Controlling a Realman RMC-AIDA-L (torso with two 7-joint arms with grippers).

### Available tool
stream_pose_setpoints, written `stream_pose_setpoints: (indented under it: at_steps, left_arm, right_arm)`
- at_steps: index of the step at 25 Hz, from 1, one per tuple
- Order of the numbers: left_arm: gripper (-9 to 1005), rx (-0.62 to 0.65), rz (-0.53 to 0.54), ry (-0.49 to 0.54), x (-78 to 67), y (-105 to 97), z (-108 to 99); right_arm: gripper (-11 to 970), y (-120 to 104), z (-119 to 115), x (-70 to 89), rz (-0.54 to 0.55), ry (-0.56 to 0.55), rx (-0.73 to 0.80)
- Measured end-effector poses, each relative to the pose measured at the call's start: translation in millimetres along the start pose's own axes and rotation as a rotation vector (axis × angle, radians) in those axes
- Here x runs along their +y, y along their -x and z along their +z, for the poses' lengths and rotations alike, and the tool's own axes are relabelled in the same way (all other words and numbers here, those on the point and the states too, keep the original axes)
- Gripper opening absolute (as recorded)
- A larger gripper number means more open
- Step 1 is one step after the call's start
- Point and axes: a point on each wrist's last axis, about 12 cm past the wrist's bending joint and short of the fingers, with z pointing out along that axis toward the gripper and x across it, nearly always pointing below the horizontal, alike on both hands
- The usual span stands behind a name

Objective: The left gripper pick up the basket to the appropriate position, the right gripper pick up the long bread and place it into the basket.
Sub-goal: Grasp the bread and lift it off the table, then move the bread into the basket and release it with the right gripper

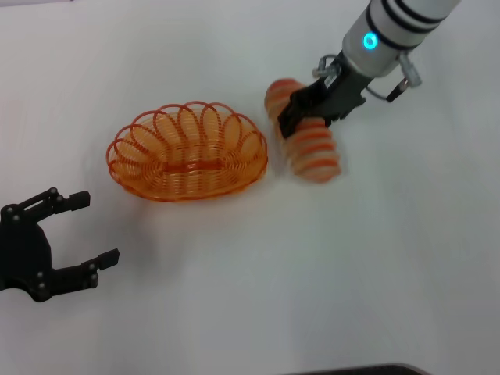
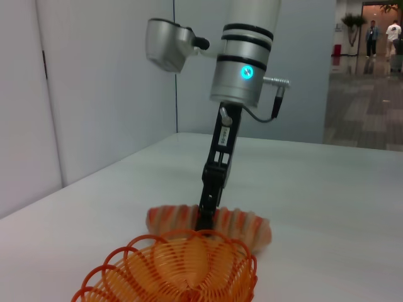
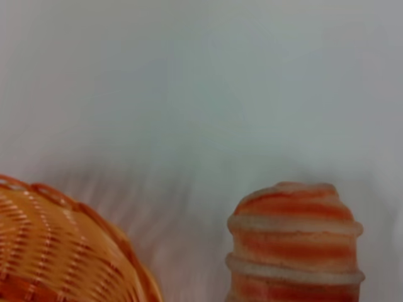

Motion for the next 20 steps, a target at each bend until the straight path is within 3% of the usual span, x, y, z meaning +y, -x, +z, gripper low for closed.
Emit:
stream_pose_setpoints:
  at_steps: [4, 8, 16, 20]
  left_arm:
    - [877, 0.001, 0.000, 0.000, 0.0, -0.1, 0.0]
    - [877, -0.004, -0.007, -0.013, -1.1, -0.6, 3.0]
    - [876, -0.023, -0.021, -0.037, -2.3, -0.8, 10.1]
    - [876, -0.028, -0.023, -0.042, -1.9, -0.4, 12.4]
  right_arm:
    - [674, 8.3, -18.8, -2.2, -0.046, -0.009, -0.045]
    - [641, 15.9, -40.8, 4.8, -0.225, -0.030, -0.089]
    - [596, 25.5, -47.8, 50.7, -0.645, -0.125, -0.081]
    - [578, 30.4, -48.9, 75.5, -0.767, -0.090, -0.118]
